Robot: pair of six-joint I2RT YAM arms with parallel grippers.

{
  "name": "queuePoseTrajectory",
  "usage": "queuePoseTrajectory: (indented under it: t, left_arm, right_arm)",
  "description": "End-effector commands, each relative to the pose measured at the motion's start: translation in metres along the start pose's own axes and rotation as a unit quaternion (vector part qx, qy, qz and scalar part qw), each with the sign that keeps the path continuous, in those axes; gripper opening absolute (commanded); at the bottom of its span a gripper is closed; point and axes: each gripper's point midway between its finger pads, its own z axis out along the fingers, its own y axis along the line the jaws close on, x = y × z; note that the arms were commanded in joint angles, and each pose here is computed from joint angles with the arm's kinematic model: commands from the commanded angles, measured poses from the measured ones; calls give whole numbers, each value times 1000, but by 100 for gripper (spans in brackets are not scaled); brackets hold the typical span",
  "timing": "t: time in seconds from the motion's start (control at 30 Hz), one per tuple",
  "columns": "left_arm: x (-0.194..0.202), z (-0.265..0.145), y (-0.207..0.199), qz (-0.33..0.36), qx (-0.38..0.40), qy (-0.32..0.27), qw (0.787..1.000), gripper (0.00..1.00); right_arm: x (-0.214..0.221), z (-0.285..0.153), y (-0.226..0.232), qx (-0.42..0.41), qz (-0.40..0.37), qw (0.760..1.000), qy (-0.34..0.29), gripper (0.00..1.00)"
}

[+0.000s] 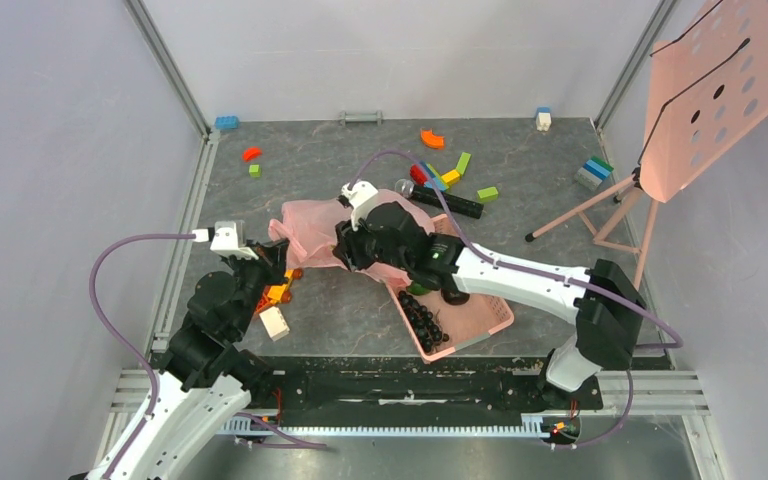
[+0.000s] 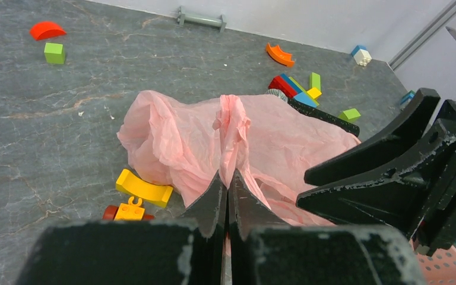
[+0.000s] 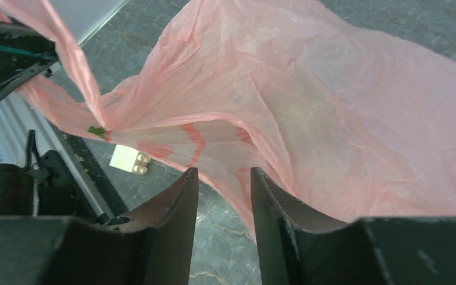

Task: Take the fake fruits out of the plastic bag
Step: Adjust the plastic bag at the center of the board.

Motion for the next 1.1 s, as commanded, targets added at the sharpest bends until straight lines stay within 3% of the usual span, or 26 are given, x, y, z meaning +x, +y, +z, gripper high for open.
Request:
queuePoseTrajectory:
  t: [0.0,0.07,0.17,0.3,0.43,0.6,0.83,1.07]
  left_arm:
    - [-16,-3,-5,-32,3,-16,999,2]
    - [-16,-3,-6,-34,4,-16,999,2]
    - [-16,-3,-5,-37,2,-17,999,2]
    - [-17,-4,-3,-41,-3,-22,999,2]
    - [-18,-5,-2,-45,-5,-24,999,2]
    - [-20,-6,2,-46,-15,-28,998,2]
    - [-22,-9,3,-52,-17,-36,998,2]
    - [-22,-8,-2,-52,-4,-34,998,2]
  right_arm:
    - [-59,-6,2,24,-8,998,-62,48]
    - [-90,-14,4,33,-22,995,-87,52]
    - [-120,-20,11,31,-30,993,-105,51]
    - [-129,-16,27,6,-9,994,-108,35]
    - [-116,-2,38,7,4,995,-95,20]
    - [-82,9,45,20,13,998,-62,10]
    - [-24,4,15,77,6,997,-19,10]
    - [-4,16,15,70,8,998,3,9]
